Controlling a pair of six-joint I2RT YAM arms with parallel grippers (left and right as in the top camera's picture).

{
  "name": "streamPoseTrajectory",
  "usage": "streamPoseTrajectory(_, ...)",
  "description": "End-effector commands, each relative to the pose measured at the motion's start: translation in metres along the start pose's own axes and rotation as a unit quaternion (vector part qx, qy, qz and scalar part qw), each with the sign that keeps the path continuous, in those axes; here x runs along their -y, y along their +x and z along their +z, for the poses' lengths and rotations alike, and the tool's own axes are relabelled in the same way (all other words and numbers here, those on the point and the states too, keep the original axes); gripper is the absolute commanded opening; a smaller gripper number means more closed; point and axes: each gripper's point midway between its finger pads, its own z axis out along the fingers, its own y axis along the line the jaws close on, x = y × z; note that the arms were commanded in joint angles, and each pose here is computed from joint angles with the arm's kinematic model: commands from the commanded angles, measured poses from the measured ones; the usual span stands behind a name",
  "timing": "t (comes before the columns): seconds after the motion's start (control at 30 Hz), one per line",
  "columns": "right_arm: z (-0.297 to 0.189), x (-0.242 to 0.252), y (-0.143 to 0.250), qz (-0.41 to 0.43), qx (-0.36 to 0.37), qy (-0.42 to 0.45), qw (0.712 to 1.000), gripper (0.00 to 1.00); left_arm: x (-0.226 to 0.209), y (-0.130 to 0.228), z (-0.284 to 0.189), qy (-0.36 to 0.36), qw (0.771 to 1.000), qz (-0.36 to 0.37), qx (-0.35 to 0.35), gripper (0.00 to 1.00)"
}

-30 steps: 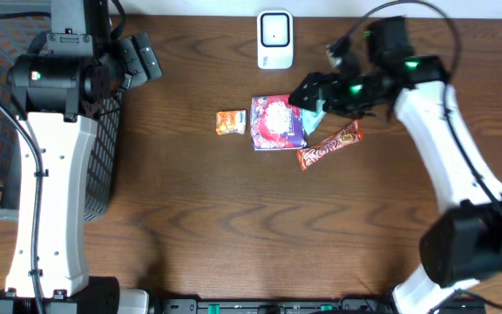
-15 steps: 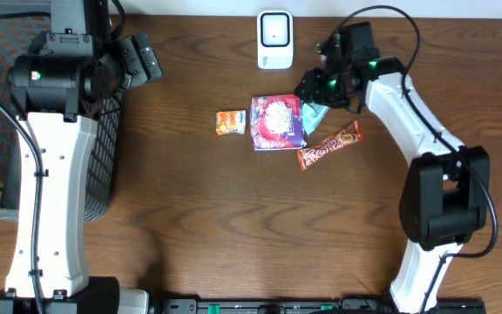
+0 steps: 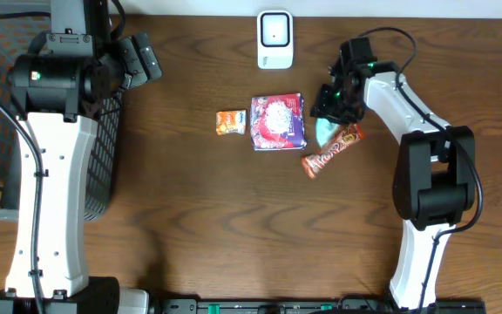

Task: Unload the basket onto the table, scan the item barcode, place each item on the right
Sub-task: 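Grasp the red-purple wipes pack with the right gripper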

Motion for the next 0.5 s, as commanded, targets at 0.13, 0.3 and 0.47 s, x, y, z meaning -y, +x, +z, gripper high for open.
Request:
streamPoseTrajectory(0.13,-0.091,0.016,-0.037,-0.044,0.088,0.064,0.993,0.66,-0.002,-0.001,0.001,-0.005,1.0,-0.004,0.0,0.98)
streamPoseTrajectory(0.3,-0.106,-0.04,-0.021,-0.116,0.068,-0.054,0.989,0.88,-0.002,-0.001,0.001,-0.005,1.0,-0.004,-0.001,0.98)
streamPoseTrajectory(0.47,-0.081,-0.055,0.002,-0.118,0.023,-0.072,0.99,0.88,-0.002,-0.001,0.001,-0.005,1.0,-0.004,0.0,0.98)
